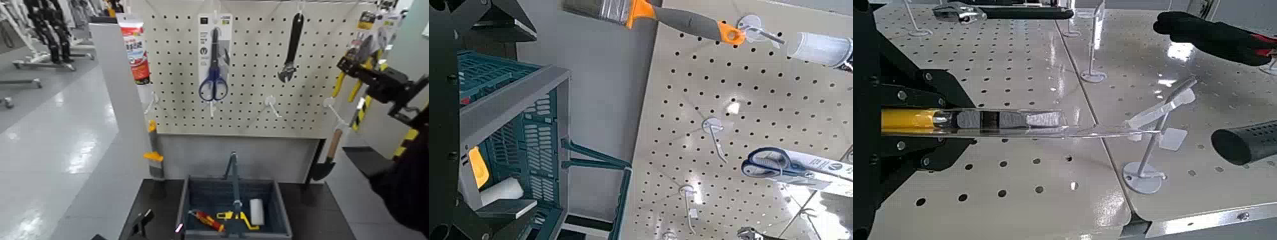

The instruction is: Put the yellow pliers into the crate.

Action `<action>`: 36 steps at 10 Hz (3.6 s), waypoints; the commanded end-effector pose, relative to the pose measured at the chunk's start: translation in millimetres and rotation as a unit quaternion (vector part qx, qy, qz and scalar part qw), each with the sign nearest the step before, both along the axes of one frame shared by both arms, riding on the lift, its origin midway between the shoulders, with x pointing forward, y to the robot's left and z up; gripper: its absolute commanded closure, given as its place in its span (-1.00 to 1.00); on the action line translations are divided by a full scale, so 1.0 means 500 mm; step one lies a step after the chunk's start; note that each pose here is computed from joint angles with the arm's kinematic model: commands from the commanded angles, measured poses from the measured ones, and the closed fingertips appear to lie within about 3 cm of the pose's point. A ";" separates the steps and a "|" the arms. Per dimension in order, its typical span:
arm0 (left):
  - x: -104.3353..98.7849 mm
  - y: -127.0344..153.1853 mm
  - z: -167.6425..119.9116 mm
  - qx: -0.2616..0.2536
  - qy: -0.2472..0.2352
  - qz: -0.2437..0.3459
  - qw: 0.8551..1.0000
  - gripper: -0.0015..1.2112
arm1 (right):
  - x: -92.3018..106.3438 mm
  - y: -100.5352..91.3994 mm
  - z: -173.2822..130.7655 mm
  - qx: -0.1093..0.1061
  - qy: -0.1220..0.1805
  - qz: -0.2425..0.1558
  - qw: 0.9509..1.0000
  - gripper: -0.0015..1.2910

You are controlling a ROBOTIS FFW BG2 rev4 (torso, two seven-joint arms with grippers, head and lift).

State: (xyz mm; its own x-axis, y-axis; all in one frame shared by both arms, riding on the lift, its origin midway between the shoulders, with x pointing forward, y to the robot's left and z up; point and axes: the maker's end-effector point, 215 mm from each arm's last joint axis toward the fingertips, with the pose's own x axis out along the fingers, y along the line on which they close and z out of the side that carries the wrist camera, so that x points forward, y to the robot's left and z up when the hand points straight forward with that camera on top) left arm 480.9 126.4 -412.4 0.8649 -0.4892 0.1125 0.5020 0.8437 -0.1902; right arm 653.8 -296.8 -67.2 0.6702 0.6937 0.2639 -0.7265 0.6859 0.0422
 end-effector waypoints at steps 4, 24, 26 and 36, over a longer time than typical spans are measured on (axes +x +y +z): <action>0.000 0.000 0.002 0.000 -0.001 0.000 1.000 -0.79 | -0.047 0.021 0.047 -0.008 -0.037 0.005 0.999 0.65; 0.001 -0.009 -0.003 0.002 0.003 -0.003 1.000 -0.79 | -0.169 0.335 -0.375 0.033 0.154 0.102 0.982 0.65; 0.001 -0.008 -0.002 0.002 0.001 -0.003 1.000 -0.79 | -0.176 0.349 -0.416 0.032 0.175 0.105 0.978 0.65; 0.003 -0.013 0.000 0.001 -0.001 -0.005 1.000 -0.79 | -0.199 0.378 -0.553 0.027 0.248 0.121 0.961 0.65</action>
